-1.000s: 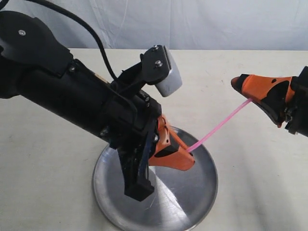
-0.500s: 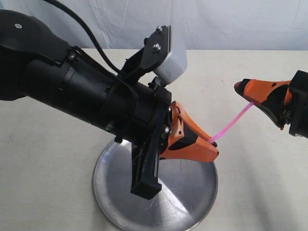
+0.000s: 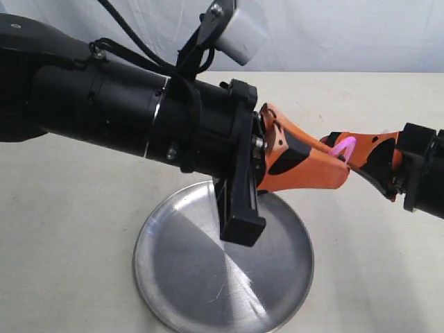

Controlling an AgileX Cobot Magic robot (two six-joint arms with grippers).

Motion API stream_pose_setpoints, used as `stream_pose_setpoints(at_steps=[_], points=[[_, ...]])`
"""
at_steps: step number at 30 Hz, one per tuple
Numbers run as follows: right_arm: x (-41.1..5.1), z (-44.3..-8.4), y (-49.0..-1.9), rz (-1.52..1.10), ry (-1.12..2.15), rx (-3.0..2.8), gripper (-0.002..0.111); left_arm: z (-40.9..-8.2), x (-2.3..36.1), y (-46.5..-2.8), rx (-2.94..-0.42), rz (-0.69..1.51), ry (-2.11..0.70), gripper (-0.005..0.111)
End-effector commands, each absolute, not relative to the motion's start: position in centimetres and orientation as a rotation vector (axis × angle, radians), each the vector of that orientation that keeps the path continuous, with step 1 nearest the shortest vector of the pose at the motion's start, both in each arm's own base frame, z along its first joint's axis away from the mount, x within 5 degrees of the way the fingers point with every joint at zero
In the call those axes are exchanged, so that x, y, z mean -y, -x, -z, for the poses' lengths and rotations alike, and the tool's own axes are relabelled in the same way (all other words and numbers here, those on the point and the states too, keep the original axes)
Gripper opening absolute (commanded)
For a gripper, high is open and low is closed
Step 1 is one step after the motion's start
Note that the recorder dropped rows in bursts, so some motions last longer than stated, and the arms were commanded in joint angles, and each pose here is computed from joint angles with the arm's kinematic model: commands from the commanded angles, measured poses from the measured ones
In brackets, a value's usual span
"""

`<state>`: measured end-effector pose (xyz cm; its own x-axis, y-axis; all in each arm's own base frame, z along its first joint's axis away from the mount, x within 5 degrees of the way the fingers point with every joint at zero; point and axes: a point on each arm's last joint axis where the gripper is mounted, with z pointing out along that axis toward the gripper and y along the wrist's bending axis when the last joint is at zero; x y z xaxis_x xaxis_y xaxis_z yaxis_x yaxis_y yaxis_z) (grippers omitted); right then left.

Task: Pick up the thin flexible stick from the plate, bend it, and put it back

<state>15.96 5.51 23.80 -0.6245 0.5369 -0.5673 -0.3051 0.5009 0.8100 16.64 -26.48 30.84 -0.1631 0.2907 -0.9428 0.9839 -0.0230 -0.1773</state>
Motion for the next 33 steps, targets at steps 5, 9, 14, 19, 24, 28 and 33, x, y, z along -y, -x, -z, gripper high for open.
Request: stream_pose_setpoints(at_steps=[5,9,14,19,24,28,33], points=[[-6.7,-23.9,-15.2,-1.299,-0.057,-1.894,0.0,-31.3,26.6,-18.1,-1.596,1.14,-1.209,0.0],[-6.8,-23.9,-15.2,-1.305,-0.05,-1.891,0.0,-31.2,26.5,-18.3,-1.613,1.113,-1.186,0.0],[-6.8,-24.0,-15.1,-1.321,-0.038,-1.883,0.0,-31.2,26.5,-18.4,-1.616,1.108,-1.182,0.0],[-6.9,-24.2,-15.0,-1.339,-0.036,-1.866,0.0,-31.1,26.5,-18.6,-1.627,1.086,-1.167,0.0],[-7.0,-24.3,-15.0,-1.356,-0.024,-1.859,0.0,-31.1,26.5,-18.6,-1.628,1.084,-1.166,0.0],[-7.2,-24.3,-14.8,-1.373,-0.007,-1.855,0.0,-31.1,26.4,-18.8,-1.662,1.08,-1.128,0.0],[-7.2,-24.3,-14.8,-1.355,0.01,-1.858,0.0,-30.9,26.4,-18.7,-1.673,1.086,-1.15,0.0]])
